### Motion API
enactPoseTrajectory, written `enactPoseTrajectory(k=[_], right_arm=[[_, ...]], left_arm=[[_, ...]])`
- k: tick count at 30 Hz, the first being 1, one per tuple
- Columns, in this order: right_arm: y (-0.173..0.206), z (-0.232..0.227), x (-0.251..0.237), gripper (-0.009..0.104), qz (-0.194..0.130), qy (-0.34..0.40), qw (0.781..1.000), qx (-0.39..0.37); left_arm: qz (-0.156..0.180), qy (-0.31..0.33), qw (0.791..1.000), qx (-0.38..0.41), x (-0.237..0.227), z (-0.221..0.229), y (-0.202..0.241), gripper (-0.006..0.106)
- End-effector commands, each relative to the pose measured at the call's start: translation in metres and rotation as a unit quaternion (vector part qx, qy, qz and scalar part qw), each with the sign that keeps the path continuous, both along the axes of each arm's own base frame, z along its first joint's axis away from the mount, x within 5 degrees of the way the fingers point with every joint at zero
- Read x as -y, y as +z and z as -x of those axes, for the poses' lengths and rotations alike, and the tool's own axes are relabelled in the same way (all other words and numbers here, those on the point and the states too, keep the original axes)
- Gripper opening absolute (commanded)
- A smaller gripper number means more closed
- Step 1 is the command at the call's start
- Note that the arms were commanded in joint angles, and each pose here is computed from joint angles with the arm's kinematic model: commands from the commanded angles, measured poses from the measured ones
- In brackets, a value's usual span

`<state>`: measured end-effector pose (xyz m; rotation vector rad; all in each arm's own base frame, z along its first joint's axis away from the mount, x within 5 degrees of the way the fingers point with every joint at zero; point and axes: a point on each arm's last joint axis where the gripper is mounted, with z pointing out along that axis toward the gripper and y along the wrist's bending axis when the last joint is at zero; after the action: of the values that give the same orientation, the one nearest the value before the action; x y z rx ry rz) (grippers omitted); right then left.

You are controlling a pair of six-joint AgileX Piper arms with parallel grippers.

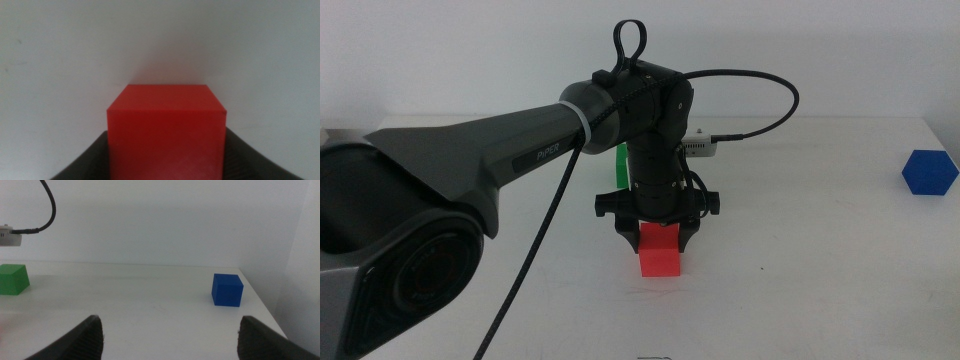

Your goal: Stack red cubes first, then green, then blue cubes in a specific spot.

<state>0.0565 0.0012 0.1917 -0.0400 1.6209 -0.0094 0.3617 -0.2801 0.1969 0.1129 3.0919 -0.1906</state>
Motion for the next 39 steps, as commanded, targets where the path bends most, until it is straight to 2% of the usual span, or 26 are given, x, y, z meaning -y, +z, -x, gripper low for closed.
enactPoseTrajectory(k=[1,11,12,13,14,19,24,27,29,34,39], right_arm=[[0.016,0.002,0.0,0.094,0.007,-0.001,0.998,0.059],[0.016,0.002,0.0,0.094,0.007,-0.001,0.998,0.059],[0.016,0.002,0.0,0.094,0.007,-0.001,0.998,0.059],[0.016,0.002,0.0,0.094,0.007,-0.001,0.998,0.059],[0.016,0.002,0.0,0.094,0.007,-0.001,0.998,0.059],[0.016,0.002,0.0,0.094,0.007,-0.001,0.998,0.059],[0.016,0.002,0.0,0.094,0.007,-0.001,0.998,0.059],[0.016,0.002,0.0,0.094,0.007,-0.001,0.998,0.059],[0.016,0.002,0.0,0.094,0.007,-0.001,0.998,0.059],[0.016,0.002,0.0,0.094,0.007,-0.001,0.998,0.059],[0.016,0.002,0.0,0.094,0.007,-0.001,0.998,0.059]], left_arm=[[0.015,-0.004,1.0,0.005,-0.002,0.006,0.03,0.008],[0.003,-0.003,1.0,0.007,-0.003,0.005,0.025,0.008],[0.0,-0.003,1.0,0.008,-0.003,0.004,0.025,0.028],[0.0,-0.003,1.0,0.008,-0.003,0.004,0.025,0.033],[0.0,-0.004,1.0,0.01,-0.003,0.004,0.025,0.068],[-0.005,-0.007,1.0,0.023,-0.007,0.005,0.04,0.092],[-0.03,-0.012,0.993,0.114,-0.018,-0.002,0.085,0.094],[-0.06,-0.01,0.98,0.188,-0.026,-0.014,0.107,0.094],[-0.064,-0.007,0.971,0.231,-0.03,-0.024,0.114,0.094],[-0.029,0.002,0.949,0.315,-0.037,-0.053,0.118,0.092],[-0.006,0.021,0.947,0.32,-0.047,-0.073,0.103,0.091]])
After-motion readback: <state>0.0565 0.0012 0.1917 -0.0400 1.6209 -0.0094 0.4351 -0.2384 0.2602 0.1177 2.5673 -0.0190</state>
